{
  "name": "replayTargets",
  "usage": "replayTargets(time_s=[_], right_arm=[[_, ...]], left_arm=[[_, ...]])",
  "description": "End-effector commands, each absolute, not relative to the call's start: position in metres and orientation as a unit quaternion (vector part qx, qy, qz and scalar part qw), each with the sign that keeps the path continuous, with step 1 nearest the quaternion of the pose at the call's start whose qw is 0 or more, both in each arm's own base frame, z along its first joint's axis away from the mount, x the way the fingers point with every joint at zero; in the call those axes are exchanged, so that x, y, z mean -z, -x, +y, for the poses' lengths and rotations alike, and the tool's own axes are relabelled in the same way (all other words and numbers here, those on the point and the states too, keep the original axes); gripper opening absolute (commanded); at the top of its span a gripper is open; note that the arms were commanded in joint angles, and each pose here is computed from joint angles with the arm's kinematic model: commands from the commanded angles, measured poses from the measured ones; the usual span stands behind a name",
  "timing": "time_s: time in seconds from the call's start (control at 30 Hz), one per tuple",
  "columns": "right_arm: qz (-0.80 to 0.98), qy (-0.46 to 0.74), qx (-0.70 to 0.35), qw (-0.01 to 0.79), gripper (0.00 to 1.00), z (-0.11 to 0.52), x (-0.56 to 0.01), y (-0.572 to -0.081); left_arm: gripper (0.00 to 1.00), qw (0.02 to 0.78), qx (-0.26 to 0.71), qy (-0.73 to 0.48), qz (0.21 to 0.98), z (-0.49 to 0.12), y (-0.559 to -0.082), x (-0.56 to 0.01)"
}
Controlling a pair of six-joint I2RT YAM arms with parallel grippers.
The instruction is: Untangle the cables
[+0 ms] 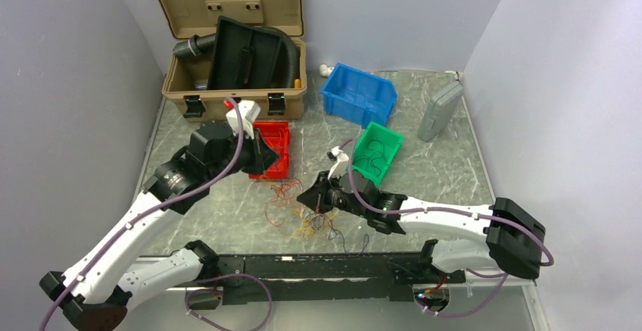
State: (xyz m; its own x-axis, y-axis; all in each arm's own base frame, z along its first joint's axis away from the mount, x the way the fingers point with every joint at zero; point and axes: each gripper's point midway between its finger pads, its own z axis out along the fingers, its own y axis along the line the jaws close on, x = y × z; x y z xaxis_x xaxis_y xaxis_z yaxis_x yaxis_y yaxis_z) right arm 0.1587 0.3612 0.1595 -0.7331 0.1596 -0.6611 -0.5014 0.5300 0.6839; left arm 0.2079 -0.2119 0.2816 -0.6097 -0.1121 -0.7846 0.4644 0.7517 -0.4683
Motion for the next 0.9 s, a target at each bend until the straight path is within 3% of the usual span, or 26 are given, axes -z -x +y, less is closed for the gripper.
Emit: replayTargets(time_s=[0.0, 0.13, 0.3, 0.6, 0.67, 0.7, 0.8, 0.87], right_arm=[[0.855, -0.010, -0.380, 0.351, 0.00, 0.315, -0.120, -0.174], [0.891, -0.096, -0.293, 0.332, 0.00, 0.257, -0.076, -0.166], [0.899, -0.192, -0.201, 0.338, 0.00, 0.185, -0.050, -0.156], [0.887, -0.174, -0.168, 0.393, 0.00, 0.157, -0.071, -0.164], [0.891, -0.103, -0.184, 0.403, 0.20, 0.177, -0.086, -0.168], [0.889, -0.068, -0.194, 0.409, 0.39, 0.188, -0.094, -0.170], [0.864, 0.041, -0.255, 0.433, 0.64, 0.226, -0.123, -0.172], [0.837, 0.096, -0.286, 0.456, 0.76, 0.244, -0.146, -0.173]], left_arm=[[0.00, 0.542, 0.237, -0.040, 0.805, -0.162, -0.240, -0.351], [0.00, 0.592, 0.159, 0.025, 0.789, -0.118, -0.251, -0.394], [0.00, 0.635, 0.141, 0.079, 0.755, -0.088, -0.244, -0.427], [0.00, 0.645, 0.163, 0.064, 0.744, -0.092, -0.238, -0.434], [0.00, 0.645, 0.196, 0.033, 0.738, -0.108, -0.236, -0.438], [0.00, 0.645, 0.216, 0.015, 0.733, -0.118, -0.235, -0.440], [0.00, 0.638, 0.276, -0.049, 0.717, -0.148, -0.227, -0.445], [0.00, 0.630, 0.300, -0.078, 0.712, -0.162, -0.224, -0.447]])
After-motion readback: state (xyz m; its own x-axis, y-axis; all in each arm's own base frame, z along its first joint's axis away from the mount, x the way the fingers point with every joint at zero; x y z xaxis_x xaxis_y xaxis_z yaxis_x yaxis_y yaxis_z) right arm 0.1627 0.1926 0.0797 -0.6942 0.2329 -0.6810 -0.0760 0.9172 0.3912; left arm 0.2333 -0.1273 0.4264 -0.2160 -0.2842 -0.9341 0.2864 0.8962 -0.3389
